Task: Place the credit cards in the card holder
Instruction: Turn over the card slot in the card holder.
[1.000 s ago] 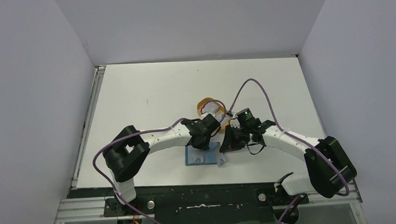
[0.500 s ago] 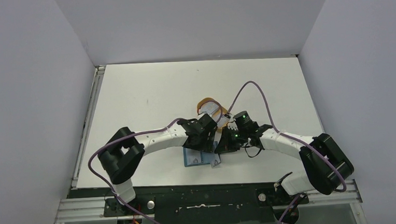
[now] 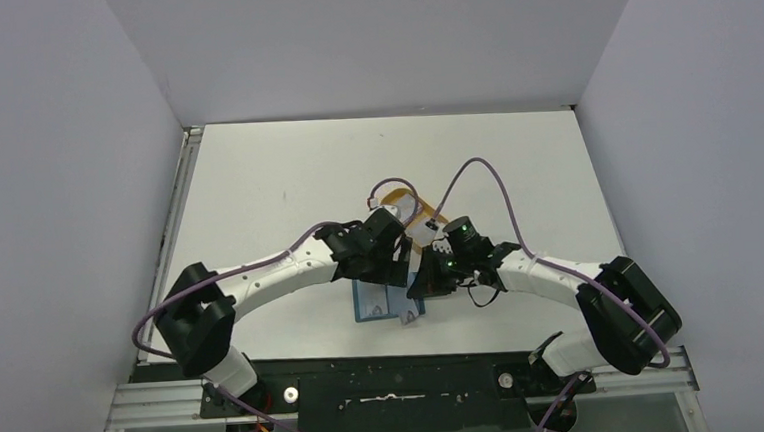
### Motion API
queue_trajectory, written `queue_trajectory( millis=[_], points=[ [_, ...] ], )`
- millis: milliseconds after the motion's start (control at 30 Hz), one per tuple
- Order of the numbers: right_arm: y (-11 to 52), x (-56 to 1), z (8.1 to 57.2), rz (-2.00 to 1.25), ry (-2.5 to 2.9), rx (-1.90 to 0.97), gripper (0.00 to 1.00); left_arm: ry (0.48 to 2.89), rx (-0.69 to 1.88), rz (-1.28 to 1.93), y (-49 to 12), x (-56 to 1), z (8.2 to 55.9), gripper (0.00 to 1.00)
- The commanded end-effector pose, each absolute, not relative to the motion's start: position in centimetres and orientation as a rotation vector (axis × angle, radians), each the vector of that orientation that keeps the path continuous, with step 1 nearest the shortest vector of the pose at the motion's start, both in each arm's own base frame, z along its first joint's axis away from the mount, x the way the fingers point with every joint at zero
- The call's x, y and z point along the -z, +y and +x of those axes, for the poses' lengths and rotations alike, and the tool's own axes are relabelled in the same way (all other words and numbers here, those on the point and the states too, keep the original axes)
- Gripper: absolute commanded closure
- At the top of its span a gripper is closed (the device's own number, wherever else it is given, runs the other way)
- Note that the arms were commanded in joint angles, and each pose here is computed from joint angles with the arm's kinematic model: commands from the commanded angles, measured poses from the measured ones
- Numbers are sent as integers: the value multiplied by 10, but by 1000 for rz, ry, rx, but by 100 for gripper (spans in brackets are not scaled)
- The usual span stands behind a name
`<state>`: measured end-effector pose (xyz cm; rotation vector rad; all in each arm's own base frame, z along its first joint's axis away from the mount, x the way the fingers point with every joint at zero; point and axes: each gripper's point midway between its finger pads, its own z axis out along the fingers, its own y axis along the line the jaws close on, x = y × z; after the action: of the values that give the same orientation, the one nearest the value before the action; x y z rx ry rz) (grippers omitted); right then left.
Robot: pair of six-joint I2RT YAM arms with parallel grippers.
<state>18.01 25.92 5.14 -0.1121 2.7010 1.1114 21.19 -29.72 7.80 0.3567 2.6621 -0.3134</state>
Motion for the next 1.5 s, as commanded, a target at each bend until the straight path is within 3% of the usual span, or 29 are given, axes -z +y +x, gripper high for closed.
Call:
queue_trajectory(
  millis=[0,700,1033,1467],
  points=[
    [278,-77,196,-155,2586,-1153,100,2626,419,267,-292,-105,212,18],
    [315,-74,195,-233,2603,-1125,100,2630,572,5,-258,-84,216,17],
    [286,-103,207,-163,2531,-1118,100,2641,499,-172,-215,-69,213,22],
    [285,-77,216,-142,2600,-1178,100,2746,514,-273,-197,-28,196,37]
  ],
)
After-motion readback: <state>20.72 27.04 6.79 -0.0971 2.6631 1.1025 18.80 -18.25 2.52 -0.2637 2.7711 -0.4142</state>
